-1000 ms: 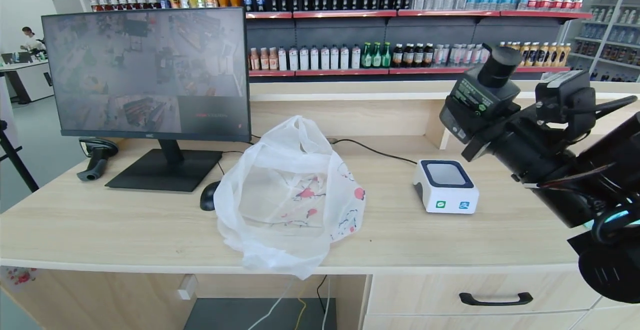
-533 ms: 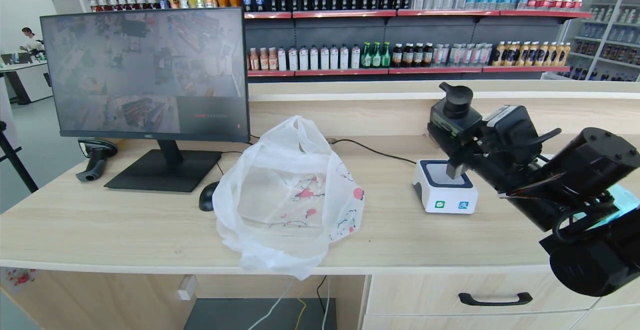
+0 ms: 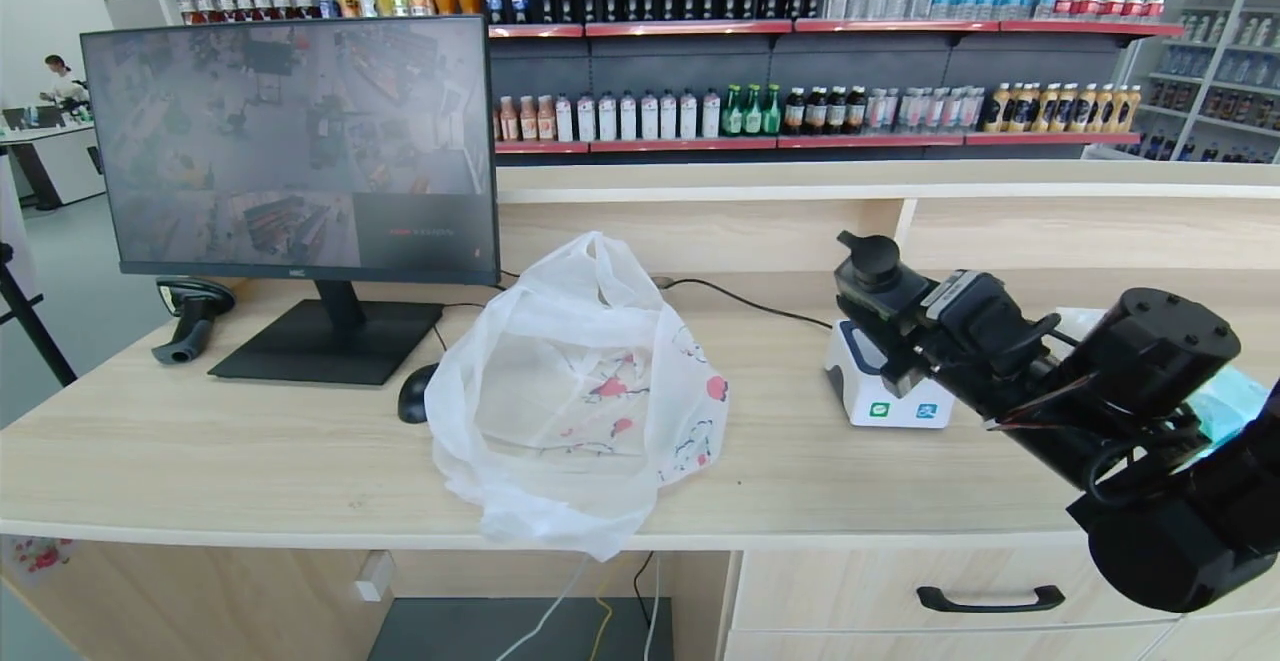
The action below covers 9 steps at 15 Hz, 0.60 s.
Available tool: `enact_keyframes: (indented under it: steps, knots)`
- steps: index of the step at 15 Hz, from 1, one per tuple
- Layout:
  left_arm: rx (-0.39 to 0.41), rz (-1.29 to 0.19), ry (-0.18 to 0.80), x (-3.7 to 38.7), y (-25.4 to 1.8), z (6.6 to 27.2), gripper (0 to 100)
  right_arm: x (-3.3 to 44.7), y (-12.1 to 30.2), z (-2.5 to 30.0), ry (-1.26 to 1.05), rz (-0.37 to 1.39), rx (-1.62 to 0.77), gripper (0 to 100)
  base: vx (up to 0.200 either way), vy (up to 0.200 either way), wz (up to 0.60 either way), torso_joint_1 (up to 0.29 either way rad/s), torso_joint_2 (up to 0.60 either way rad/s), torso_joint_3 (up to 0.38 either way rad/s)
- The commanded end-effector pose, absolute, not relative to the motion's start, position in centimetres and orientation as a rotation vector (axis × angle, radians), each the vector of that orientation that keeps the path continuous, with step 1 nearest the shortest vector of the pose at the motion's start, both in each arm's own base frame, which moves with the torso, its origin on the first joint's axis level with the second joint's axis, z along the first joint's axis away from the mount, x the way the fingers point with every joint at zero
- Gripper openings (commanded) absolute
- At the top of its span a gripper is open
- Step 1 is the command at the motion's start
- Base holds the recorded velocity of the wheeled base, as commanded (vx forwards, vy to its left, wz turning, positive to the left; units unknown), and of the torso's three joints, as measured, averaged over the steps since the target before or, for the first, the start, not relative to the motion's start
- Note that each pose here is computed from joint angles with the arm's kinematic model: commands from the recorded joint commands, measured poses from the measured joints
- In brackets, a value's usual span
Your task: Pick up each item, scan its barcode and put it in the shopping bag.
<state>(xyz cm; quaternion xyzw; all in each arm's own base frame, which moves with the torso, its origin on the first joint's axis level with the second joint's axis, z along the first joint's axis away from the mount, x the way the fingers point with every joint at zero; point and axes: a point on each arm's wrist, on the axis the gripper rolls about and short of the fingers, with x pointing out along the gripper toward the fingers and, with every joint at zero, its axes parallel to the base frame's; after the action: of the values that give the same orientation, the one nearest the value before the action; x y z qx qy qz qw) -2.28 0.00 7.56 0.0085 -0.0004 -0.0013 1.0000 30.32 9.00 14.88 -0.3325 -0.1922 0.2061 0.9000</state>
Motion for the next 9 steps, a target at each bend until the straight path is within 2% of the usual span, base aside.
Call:
enact_keyframes:
  steps: [1, 6, 9]
  knots:
    - [0.015, -0.003, -0.002, -2.3, 0.0, 7.6, 100, 29.9, 8.5, 13.9, -0.353, 0.433, -0.701, 0, 0.0, 0.0, 0.0, 0.0, 0.0, 0.0]
    - [0.015, -0.002, -0.002, -2.3, 0.0, 7.6, 100, 30.7, 5.9, 13.3, -0.358, 0.453, -0.77, 0, 0.0, 0.0, 0.0, 0.0, 0.0, 0.0]
    - [0.015, -0.003, -0.002, -2.3, 0.0, 7.6, 100, 31.8, 5.8, 13.2, -0.388, 0.472, -0.791, 0, 0.0, 0.0, 0.0, 0.0, 0.0, 0.0]
